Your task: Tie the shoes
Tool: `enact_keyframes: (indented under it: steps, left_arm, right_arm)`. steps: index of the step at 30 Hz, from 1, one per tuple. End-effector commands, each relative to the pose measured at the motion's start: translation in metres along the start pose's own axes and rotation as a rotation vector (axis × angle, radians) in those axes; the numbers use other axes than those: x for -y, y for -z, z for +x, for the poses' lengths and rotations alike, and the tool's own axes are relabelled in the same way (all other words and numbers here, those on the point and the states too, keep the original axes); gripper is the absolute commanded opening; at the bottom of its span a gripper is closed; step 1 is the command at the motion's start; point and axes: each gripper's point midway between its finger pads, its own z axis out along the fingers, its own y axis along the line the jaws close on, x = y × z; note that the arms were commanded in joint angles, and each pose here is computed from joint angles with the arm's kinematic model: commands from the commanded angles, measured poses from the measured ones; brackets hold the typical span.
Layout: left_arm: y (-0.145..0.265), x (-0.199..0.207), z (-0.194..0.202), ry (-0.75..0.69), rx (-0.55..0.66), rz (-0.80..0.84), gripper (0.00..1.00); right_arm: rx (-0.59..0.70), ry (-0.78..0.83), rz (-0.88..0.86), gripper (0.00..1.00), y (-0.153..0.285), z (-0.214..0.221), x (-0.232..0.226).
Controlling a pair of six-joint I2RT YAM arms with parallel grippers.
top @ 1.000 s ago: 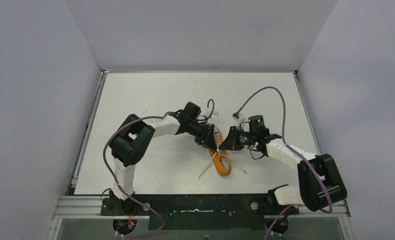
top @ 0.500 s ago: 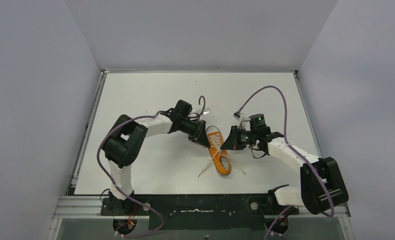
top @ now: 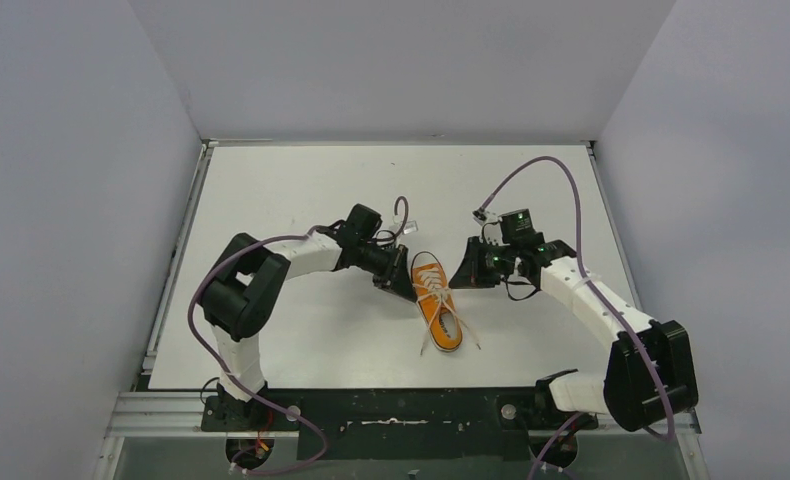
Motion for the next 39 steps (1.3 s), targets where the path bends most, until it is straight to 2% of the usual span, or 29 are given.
enact_keyframes:
  steps: [1,7,17,26,39]
  left_arm:
    - [0.009,0.013,0.002,-0.004,0.01,0.001,0.0]
    - [0.012,0.01,0.015,0.028,0.001,-0.017,0.0]
    - [0.017,0.0,0.037,0.091,-0.026,-0.069,0.0]
    - [0.022,-0.027,0.061,0.181,-0.082,-0.172,0.0]
    - [0.025,-0.055,0.096,0.213,-0.118,-0.228,0.0]
  right_arm:
    - [-0.067,-0.133,0.136,0.0,0.003,-0.003,0.009]
    - [-0.058,-0.182,0.189,0.0,-0.003,-0.012,0.017]
    - [0.071,-0.267,0.362,0.0,-0.004,-0.027,0.064]
    - [0.103,-0.362,0.377,0.0,-0.009,-0.011,0.095]
    - [0.174,-0.452,0.435,0.0,0.002,-0.007,0.138]
